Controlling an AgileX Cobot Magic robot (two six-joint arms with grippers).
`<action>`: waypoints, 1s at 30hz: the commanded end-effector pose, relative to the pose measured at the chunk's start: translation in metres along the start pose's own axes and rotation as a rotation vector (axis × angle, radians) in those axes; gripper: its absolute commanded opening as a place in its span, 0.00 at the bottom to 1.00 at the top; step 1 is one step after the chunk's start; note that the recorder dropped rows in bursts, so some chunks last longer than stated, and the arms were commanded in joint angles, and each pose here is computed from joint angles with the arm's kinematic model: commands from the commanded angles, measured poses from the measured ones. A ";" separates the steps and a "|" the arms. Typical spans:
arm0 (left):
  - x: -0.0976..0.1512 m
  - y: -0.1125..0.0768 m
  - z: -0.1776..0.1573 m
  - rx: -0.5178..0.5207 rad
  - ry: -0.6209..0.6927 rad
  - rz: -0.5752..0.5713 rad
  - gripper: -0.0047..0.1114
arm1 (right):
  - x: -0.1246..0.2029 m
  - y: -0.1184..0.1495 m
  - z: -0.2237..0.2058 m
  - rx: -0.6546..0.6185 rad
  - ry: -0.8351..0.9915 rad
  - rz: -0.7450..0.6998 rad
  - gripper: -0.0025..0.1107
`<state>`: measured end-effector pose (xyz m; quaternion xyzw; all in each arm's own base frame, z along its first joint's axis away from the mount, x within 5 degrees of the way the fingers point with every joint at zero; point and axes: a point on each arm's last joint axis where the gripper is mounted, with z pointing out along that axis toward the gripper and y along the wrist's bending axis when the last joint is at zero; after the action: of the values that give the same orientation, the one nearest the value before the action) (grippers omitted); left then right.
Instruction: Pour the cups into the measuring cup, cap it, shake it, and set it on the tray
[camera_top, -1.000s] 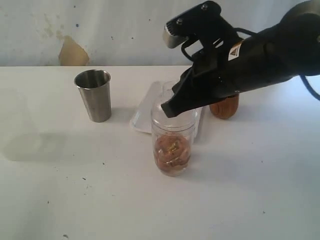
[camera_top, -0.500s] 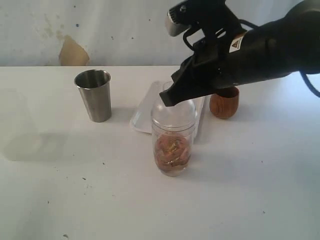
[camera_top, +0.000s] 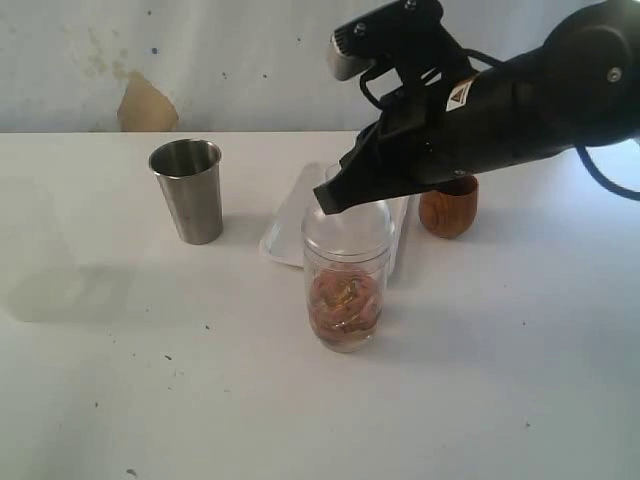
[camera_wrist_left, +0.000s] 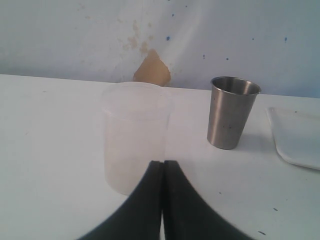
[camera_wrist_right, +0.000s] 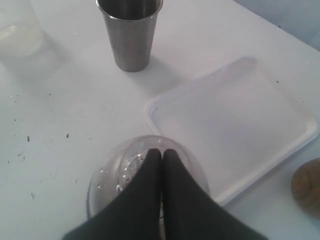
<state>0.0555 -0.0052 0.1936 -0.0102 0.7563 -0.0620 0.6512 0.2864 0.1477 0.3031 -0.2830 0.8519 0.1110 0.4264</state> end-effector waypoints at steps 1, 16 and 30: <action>0.001 0.000 0.000 -0.004 -0.008 0.003 0.04 | 0.000 -0.003 0.002 0.003 0.010 -0.006 0.02; 0.001 0.000 0.000 -0.004 -0.008 0.003 0.04 | 0.005 -0.002 0.009 -0.007 0.048 -0.006 0.02; 0.001 0.000 0.000 -0.004 -0.008 0.003 0.04 | 0.011 -0.002 0.016 -0.015 0.083 -0.003 0.02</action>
<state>0.0555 -0.0052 0.1936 -0.0102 0.7563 -0.0620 0.6512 0.2916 0.1504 0.2944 -0.2858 0.8582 0.1094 0.4121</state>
